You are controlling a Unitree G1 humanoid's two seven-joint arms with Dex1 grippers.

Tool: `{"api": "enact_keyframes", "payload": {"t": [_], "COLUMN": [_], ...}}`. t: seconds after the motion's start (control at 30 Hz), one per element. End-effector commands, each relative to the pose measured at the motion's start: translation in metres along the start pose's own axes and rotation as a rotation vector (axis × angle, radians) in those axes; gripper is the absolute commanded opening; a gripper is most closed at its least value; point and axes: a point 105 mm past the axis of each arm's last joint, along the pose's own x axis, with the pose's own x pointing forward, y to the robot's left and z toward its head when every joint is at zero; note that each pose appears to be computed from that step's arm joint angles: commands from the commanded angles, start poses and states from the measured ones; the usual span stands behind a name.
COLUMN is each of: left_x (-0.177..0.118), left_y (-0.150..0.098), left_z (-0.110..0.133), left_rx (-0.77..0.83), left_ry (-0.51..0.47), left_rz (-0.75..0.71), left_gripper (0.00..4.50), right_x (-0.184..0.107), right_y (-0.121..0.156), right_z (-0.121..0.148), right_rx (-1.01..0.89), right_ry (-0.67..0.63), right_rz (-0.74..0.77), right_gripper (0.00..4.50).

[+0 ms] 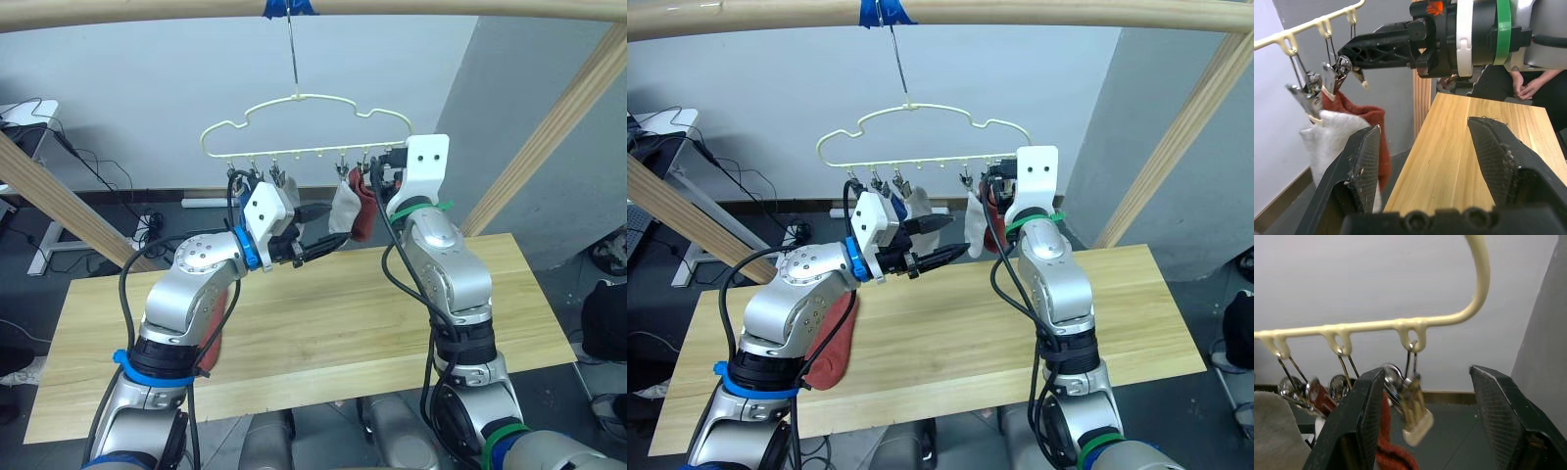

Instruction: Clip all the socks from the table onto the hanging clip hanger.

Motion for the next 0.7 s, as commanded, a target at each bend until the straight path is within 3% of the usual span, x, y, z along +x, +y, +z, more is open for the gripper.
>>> {"api": "enact_keyframes", "payload": {"t": [0.03,0.33,0.7], "left_x": [-0.007,-0.011,-0.014], "left_y": [0.004,0.004,0.009], "left_z": [0.012,0.016,0.026], "left_rx": [0.018,0.019,0.023], "left_ry": [-0.046,-0.048,-0.06], "left_rz": [0.006,-0.024,-0.042], "left_gripper": [3.16,3.16,3.16], "right_x": [-0.011,-0.034,-0.02], "right_y": [-0.008,-0.008,0.003], "right_z": [0.023,0.019,-0.004], "right_rx": [-0.028,-0.045,-0.004], "right_ry": [-0.09,-0.041,0.045], "right_rz": [-0.019,0.041,0.059], "right_gripper": [2.84,2.84,2.84]}}
